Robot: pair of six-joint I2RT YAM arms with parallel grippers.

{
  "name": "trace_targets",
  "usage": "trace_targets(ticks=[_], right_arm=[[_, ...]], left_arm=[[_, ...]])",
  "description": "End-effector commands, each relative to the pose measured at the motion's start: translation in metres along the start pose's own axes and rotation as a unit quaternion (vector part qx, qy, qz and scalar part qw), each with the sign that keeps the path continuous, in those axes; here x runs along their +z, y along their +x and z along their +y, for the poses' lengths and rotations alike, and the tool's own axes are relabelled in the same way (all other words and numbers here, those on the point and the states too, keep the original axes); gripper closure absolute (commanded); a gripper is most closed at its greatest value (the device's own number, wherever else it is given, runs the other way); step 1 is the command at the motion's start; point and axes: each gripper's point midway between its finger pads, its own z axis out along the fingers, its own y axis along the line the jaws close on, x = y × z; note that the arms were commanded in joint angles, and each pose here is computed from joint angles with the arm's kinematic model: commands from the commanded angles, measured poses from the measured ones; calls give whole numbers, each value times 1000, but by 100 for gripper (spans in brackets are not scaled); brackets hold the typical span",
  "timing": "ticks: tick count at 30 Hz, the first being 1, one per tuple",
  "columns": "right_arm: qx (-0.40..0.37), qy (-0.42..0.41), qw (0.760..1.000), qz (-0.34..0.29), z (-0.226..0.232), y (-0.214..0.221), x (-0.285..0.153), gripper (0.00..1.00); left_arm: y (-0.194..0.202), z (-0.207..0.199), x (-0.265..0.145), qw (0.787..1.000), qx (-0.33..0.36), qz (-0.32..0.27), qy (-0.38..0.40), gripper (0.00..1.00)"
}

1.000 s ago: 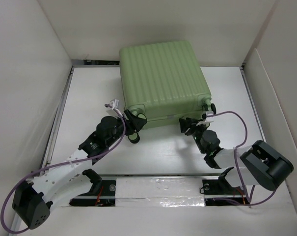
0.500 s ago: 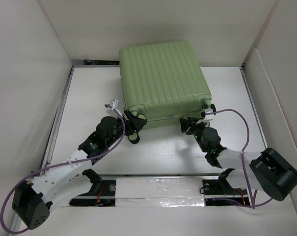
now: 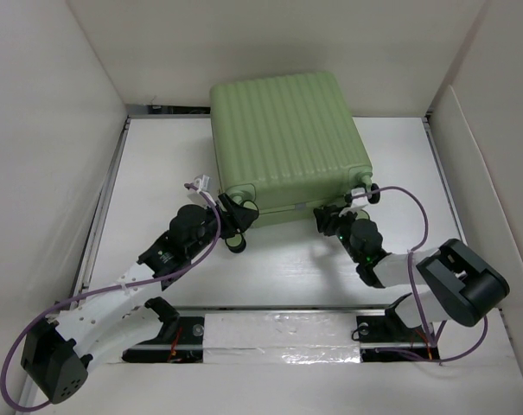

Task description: Pack the luggage

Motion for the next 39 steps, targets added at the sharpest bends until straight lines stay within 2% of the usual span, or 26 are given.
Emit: trace_targets(ticks=[1,8,10,11,12,14,15,20,23,24,29,30,32,36,38,39], right_arm=[[-10,-22,996,-82,13,-50,10,56],[-10,-6,997,-80,7,-50,6,56],[-11,-15,996,-88,12,-53,7,60],[-12,-18,996,-87,13,-51,7,65],[-12,-20,995,-92,13,-51,7,78],[-8,-27,995,-98,16,-54,9,89],[-8,-27,995,-98,17,-55,11,100],[-7,-68,994,-86,51,-45,6,100],[0,-102,993,-67,87,-29,-8,100],[2,-130,990,-55,110,-20,-18,100],[29,-162,986,-20,164,9,-43,100],[36,-174,984,-18,175,11,-45,100],[50,-214,976,-9,204,20,-50,100],[88,-289,953,-26,277,9,-47,100],[123,-315,940,-35,299,2,-47,100],[132,-324,936,-28,306,14,-44,100]], left_arm=[[3,-57,-16,989,66,23,132,100],[7,-56,-13,989,64,29,132,100],[8,-56,-12,989,63,30,133,100],[8,-56,-12,989,63,30,133,100],[8,-56,-12,989,63,30,133,100],[9,-57,-12,988,61,30,136,100],[8,-59,-11,988,61,29,141,100],[12,-71,-5,983,49,41,170,100],[10,-86,2,978,44,46,199,100],[5,-96,3,975,39,39,216,100],[-3,-134,13,958,13,49,282,100],[-11,-148,10,950,10,37,309,100],[-13,-166,12,943,-1,41,331,100],[-9,-201,8,932,1,43,361,100],[-6,-214,4,928,-1,39,370,100],[-8,-215,4,929,-4,35,369,100]])
